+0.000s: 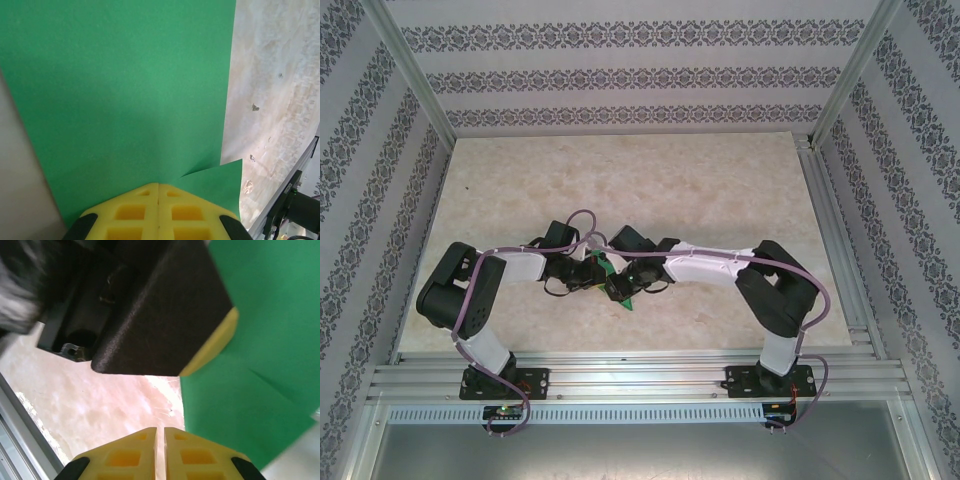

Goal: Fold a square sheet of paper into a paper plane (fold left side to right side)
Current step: Third fold the triangle at the center of the table.

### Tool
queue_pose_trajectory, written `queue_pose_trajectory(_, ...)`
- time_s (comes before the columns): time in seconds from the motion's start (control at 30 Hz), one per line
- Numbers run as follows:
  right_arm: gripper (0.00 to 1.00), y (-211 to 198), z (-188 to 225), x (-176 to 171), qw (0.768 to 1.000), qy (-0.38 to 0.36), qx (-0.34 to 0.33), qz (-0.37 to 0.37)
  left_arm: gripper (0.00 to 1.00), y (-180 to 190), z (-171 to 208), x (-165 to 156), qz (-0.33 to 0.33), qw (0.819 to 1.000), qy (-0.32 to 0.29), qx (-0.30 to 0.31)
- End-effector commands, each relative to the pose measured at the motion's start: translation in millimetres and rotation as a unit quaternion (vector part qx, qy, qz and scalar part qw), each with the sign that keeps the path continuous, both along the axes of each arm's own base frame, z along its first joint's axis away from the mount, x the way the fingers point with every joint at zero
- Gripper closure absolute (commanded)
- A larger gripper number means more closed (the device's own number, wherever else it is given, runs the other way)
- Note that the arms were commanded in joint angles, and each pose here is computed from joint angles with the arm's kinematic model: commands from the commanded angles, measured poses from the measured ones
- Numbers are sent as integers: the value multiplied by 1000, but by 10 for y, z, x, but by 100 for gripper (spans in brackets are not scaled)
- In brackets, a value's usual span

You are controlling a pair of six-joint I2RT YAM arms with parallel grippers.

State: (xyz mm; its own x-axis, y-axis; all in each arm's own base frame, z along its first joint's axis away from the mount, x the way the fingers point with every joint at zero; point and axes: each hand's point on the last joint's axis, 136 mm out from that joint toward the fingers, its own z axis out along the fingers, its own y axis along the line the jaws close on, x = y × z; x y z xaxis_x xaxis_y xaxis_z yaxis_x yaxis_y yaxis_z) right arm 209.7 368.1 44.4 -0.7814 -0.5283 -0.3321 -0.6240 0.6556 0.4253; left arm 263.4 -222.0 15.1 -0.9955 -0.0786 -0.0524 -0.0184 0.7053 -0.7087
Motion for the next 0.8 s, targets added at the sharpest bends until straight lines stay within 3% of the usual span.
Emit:
queue_pose_trajectory(0.0, 88, 139, -11, 17, 1000, 8, 21, -3, 100, 332, -445, -308, 9, 992, 54, 110)
queue_pose_trajectory(0.43, 89, -187, -444, -196, 998, 43, -55, 6, 100, 370, -456, -294, 9, 991, 51, 124)
queue_pose_trajectory(0.77, 89, -414, -555, -400, 995, 75, -64, -5, 100, 409, -479, -287, 8, 989, 51, 139)
